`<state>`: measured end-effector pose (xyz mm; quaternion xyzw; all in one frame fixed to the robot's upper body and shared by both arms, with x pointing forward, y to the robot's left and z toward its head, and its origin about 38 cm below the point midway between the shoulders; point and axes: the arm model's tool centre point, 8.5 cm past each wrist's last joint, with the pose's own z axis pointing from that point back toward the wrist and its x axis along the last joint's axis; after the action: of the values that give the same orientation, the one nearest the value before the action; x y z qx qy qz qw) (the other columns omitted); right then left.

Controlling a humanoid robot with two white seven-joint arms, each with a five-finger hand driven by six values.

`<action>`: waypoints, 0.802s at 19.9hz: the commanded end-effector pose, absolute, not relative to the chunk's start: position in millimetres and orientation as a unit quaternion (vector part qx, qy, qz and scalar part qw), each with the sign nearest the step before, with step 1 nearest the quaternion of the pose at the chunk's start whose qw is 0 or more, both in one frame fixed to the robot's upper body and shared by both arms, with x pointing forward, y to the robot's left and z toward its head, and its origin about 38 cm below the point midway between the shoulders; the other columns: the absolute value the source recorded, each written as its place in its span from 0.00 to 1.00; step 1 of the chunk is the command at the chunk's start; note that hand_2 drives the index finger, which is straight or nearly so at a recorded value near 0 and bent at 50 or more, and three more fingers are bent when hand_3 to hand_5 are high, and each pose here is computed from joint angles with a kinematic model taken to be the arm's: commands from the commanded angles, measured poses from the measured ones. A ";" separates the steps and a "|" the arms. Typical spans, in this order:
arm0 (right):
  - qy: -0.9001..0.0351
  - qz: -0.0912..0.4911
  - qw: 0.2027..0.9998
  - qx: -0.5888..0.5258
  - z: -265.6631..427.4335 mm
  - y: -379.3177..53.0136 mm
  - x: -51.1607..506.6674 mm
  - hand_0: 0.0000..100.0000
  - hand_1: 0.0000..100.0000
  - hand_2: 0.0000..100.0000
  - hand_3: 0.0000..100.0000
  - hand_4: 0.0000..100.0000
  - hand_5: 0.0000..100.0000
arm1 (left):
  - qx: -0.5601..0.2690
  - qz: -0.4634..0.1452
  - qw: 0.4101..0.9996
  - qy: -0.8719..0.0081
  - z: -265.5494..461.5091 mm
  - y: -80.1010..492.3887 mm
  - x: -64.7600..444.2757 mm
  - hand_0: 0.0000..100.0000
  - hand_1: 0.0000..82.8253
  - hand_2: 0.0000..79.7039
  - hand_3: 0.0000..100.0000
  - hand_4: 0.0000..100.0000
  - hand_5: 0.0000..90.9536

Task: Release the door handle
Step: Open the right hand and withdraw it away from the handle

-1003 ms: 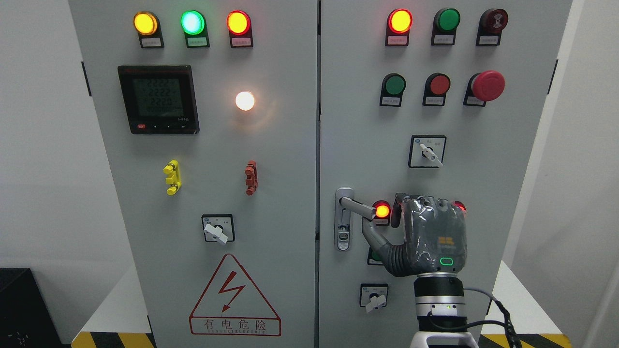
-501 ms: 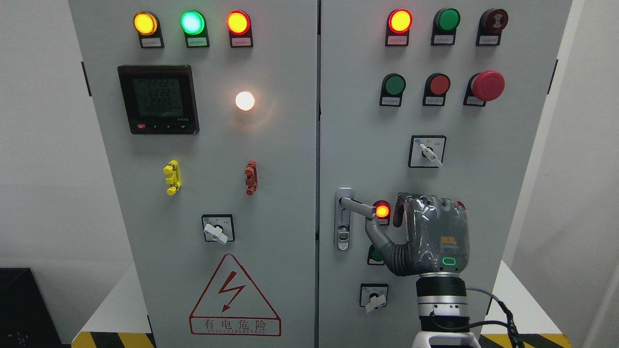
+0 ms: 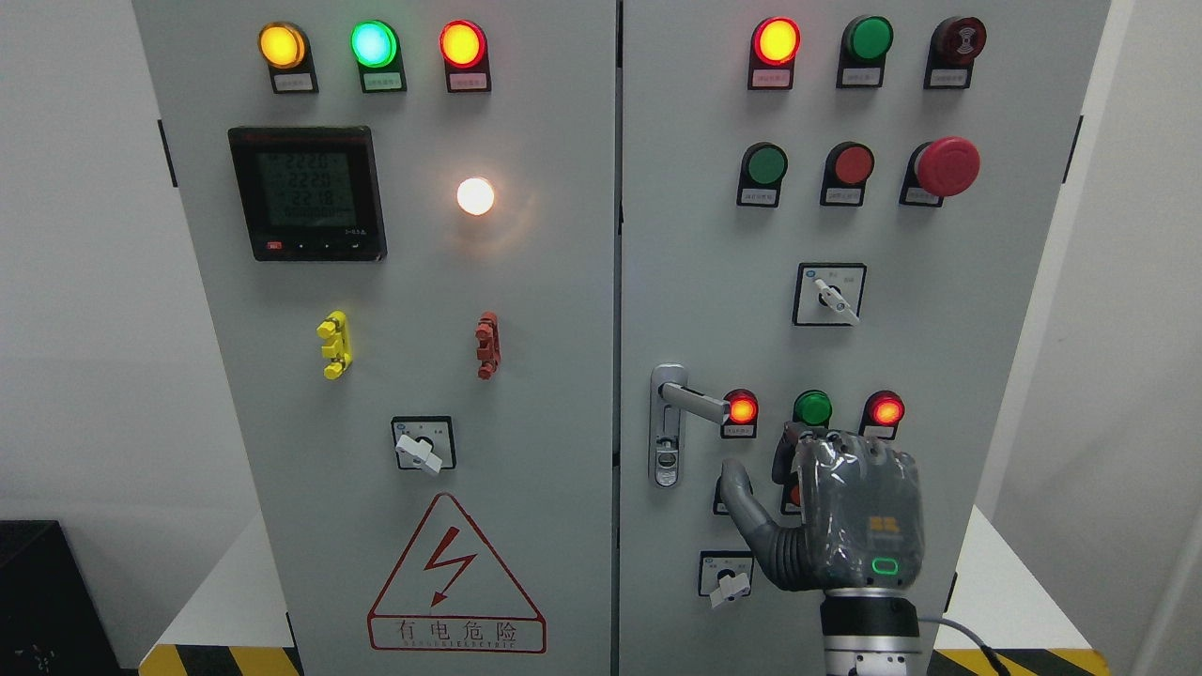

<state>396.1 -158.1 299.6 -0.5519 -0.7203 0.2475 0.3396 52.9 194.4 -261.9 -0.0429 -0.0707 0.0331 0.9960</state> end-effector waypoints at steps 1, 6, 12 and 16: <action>-0.723 0.223 0.318 -0.571 302.9 -183.9 356.0 0.34 0.37 0.49 0.84 0.74 0.67 | -0.043 0.023 0.996 -0.078 -261.6 194.2 58.6 0.00 0.00 0.03 0.08 0.01 0.00; -0.721 0.209 0.307 -0.585 308.4 -204.8 344.0 0.32 0.34 0.28 0.41 0.36 0.25 | -0.042 0.023 0.996 -0.078 -261.6 194.3 58.6 0.00 0.00 0.03 0.08 0.01 0.00; -0.738 0.209 0.288 -0.574 304.4 -231.8 338.5 0.27 0.25 0.03 0.02 0.00 0.00 | -0.042 0.023 0.996 -0.078 -261.6 194.3 58.6 0.00 0.00 0.03 0.08 0.01 0.00; -0.749 0.201 0.283 -0.564 304.4 -242.3 335.4 0.27 0.24 0.00 0.00 0.00 0.00 | -0.042 0.023 0.996 -0.078 -261.7 194.3 58.1 0.00 0.00 0.03 0.08 0.01 0.00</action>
<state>350.7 -197.7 297.4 -0.5351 -0.7602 0.2427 0.2774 52.8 194.6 -261.9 -0.0418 -0.0700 0.0332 0.9961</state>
